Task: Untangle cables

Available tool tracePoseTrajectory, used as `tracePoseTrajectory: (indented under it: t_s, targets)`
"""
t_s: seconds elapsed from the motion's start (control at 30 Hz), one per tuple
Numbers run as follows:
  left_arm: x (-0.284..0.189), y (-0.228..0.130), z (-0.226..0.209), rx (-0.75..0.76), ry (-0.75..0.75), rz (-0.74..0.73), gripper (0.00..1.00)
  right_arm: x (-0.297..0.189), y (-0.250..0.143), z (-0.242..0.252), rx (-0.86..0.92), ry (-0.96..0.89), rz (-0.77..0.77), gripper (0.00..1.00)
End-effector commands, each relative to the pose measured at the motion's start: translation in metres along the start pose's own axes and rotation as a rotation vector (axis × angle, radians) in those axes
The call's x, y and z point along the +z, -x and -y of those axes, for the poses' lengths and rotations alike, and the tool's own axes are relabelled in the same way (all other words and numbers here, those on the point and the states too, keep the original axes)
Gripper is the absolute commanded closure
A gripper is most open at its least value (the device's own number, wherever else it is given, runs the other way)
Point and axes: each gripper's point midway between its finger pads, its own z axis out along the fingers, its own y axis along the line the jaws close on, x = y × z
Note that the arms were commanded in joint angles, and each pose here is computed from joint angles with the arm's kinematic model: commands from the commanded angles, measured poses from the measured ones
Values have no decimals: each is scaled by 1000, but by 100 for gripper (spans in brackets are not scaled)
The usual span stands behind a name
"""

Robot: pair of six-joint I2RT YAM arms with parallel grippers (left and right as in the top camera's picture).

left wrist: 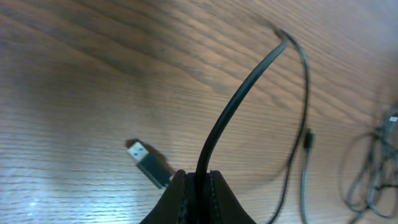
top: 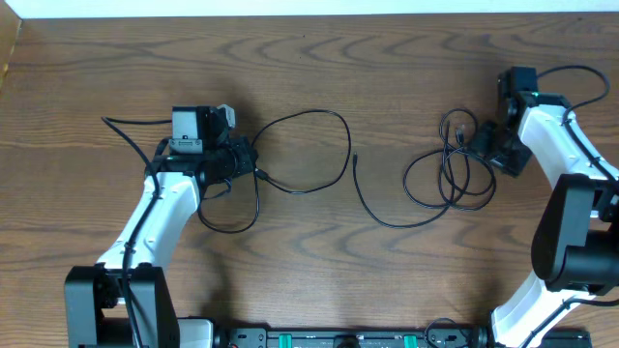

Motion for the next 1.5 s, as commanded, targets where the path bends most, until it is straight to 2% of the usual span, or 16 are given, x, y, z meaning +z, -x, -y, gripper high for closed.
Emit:
tracePoseTrajectory:
  t_s: [0.0, 0.13, 0.27, 0.4, 0.47, 0.53, 0.7, 0.73, 0.87, 0.97, 1.03, 1.13, 1.23, 1.37, 1.43, 1.47]
  targets:
    - [1, 7, -13, 40, 113, 42, 92, -5, -13, -36, -122, 141, -40, 36]
    - [1, 8, -17, 51, 157, 57, 92, -16, -27, -92, -289, 348, -33, 32]
    - [1, 8, -17, 51, 158, 57, 92, -26, -34, -133, -424, 430, 44, 28]
    - [1, 8, -17, 51, 158, 56, 92, -30, -14, -148, -464, 344, 221, 25]
    - [1, 8, -17, 51, 158, 55, 92, -32, 10, -138, -439, 223, 347, 22]
    - [1, 7, -18, 50, 160, 53, 92, -34, 23, -126, -412, 137, 405, 20]
    - [1, 7, -18, 50, 160, 53, 92, -21, -4, -102, -438, 62, 263, 14]
    - [1, 7, -18, 50, 160, 53, 92, -18, -11, -95, -447, 40, 228, 11]
    - [1, 7, -18, 50, 159, 52, 92, -24, -19, -90, -453, 45, 195, 6]
    - [2, 5, -13, 51, 129, 42, 92, -46, -24, -100, -452, 140, 200, 1]
    - [2, 5, -9, 53, 111, 41, 92, -68, -33, -111, -458, 246, 190, 1]
    - [2, 6, -9, 45, 111, 42, 92, -102, -60, -137, -485, 476, 116, 1]
    - [2, 5, -9, -115, 108, 50, 92, -112, -85, -152, -479, 591, 14, 1]
    - [2, 5, -9, -307, 103, 60, 92, -110, -95, -151, -492, 574, -12, 1]
    - [2, 5, -9, -349, 101, 62, 79, -110, -96, -151, -495, 573, -14, 1]
    - [2, 5, -9, -349, 101, 62, 77, -110, -97, -151, -496, 573, -15, 1]
